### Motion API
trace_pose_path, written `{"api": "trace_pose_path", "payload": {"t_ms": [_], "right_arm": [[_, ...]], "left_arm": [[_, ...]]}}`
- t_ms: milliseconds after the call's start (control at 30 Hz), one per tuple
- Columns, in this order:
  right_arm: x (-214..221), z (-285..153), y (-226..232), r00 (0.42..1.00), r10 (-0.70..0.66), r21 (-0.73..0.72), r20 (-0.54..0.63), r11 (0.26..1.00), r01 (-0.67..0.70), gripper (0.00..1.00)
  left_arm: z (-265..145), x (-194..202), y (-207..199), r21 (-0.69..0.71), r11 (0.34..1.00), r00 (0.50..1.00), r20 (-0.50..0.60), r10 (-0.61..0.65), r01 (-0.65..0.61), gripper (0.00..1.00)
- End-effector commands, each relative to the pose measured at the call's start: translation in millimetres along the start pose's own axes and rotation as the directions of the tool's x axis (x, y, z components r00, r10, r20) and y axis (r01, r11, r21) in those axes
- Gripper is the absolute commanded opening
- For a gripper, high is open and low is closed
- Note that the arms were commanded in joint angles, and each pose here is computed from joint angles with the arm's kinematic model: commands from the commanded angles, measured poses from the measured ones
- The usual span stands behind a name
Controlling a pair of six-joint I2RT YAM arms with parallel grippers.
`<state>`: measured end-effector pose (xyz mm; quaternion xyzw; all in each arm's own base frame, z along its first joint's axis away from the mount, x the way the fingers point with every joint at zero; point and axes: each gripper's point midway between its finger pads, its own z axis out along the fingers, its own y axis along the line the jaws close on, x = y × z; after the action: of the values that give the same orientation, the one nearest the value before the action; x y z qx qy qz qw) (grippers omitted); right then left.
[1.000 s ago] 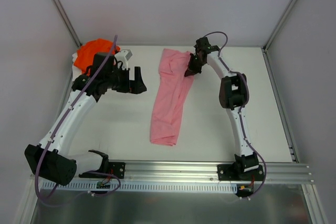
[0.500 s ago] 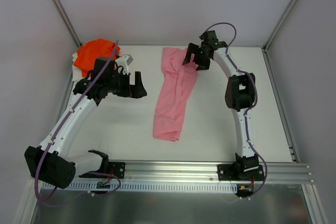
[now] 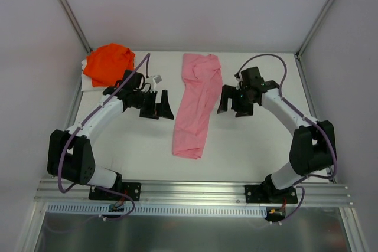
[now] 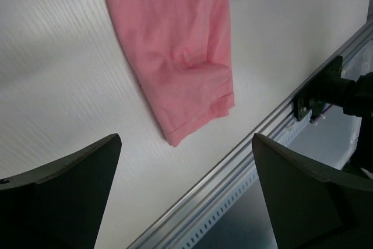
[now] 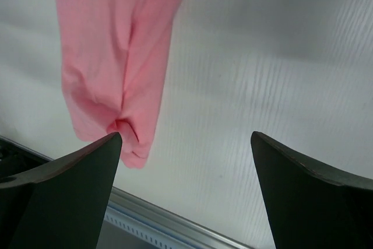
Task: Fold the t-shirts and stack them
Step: Rotate the tshirt 90 degrees
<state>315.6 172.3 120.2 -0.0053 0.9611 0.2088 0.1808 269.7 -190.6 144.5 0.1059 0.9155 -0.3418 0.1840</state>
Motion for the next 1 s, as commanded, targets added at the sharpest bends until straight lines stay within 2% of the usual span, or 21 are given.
{"api": "trace_pose_path", "payload": {"t_ms": [0,267,533,967], "right_arm": [[29,-1,-3,1.000,0.006,0.011,-0.020,1.000,-0.006,1.00],[81,18,18,0.996,0.002,0.008,-0.094,1.000,-0.001,0.99],[98,32,40,0.993,-0.022,0.022,-0.120,0.999,0.024,0.99],[123,59,58,0.981,-0.060,-0.056,-0.184,0.997,0.050,0.98]], "left_arm": [[4,9,-13,0.113,0.992,0.999,-0.021,-0.047,0.049,0.99],[27,43,-9,0.208,0.967,0.987,-0.101,-0.128,0.147,0.99],[47,57,-6,0.277,0.937,0.967,-0.195,-0.162,0.213,0.99],[67,73,2,0.281,0.906,0.922,-0.318,-0.223,0.316,0.99]]}}
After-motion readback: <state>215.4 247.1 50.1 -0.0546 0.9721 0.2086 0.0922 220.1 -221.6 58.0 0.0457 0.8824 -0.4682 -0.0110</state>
